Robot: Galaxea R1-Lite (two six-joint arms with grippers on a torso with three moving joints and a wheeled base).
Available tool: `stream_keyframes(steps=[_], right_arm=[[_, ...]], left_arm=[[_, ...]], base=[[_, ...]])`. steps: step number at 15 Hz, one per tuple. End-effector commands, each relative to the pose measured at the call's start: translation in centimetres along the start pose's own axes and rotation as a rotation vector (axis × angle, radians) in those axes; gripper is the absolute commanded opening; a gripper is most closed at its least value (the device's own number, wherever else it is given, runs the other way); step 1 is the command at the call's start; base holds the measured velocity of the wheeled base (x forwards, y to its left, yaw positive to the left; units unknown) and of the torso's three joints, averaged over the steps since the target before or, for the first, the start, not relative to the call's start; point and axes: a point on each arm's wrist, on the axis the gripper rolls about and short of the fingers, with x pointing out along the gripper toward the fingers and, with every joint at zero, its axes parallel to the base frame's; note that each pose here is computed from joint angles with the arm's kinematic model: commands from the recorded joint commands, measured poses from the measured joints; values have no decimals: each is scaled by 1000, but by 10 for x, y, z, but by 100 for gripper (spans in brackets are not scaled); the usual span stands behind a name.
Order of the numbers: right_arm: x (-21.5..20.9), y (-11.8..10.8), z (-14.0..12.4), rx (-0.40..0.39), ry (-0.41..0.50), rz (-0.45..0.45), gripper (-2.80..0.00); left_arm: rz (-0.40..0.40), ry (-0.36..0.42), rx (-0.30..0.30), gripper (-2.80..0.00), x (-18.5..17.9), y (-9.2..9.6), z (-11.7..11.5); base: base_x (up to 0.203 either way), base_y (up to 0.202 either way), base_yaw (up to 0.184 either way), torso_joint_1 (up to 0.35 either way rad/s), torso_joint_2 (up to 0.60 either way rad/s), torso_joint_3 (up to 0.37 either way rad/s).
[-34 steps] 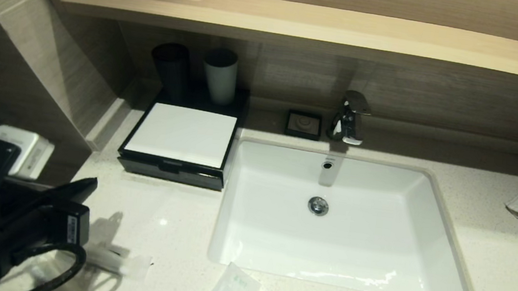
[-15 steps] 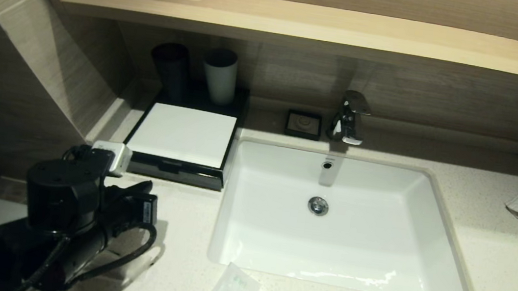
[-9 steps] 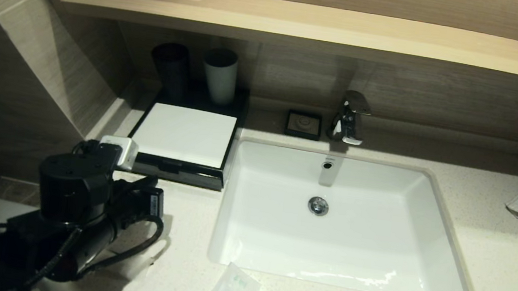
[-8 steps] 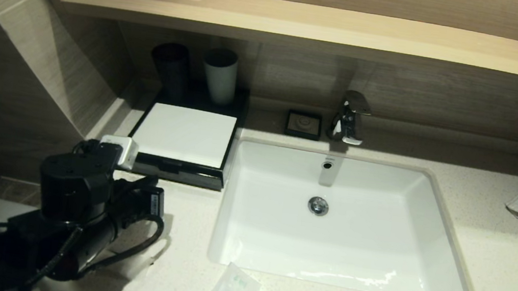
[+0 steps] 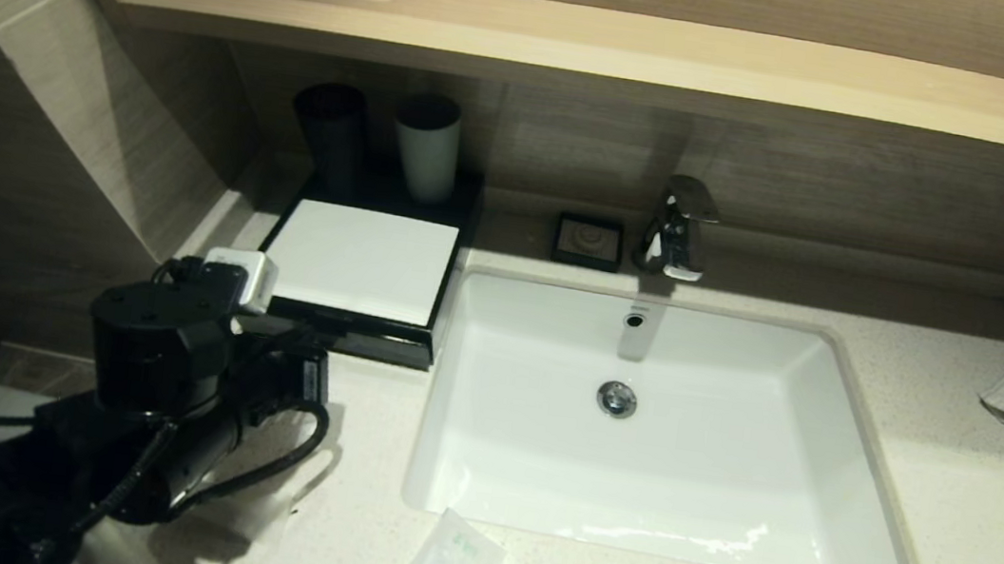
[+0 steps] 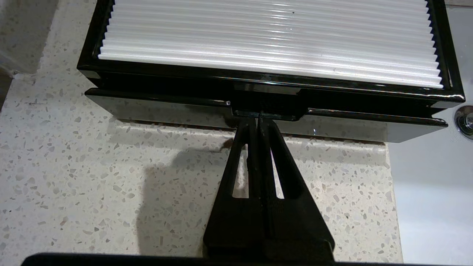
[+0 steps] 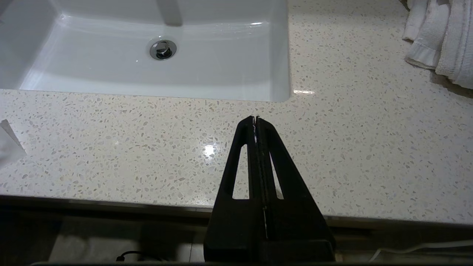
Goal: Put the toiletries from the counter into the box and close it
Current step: Open the drawer
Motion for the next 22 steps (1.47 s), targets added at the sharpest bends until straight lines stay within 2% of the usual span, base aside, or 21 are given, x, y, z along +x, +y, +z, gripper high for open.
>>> stream_keyframes(steps=[1,6,22], right_arm=[[0,0,0,0,0,0,-280],[0,0,0,0,0,0,-280],[0,0,0,0,0,0,-280]], left_arm=[[4,-2,0,-280,3,-1,0],[1,9,23,-280,7,-2,-4],[-2,4,28,-280,16,-6,-3]], base=[[0,0,0,0,0,0],[0,0,0,0,0,0],[0,0,0,0,0,0]])
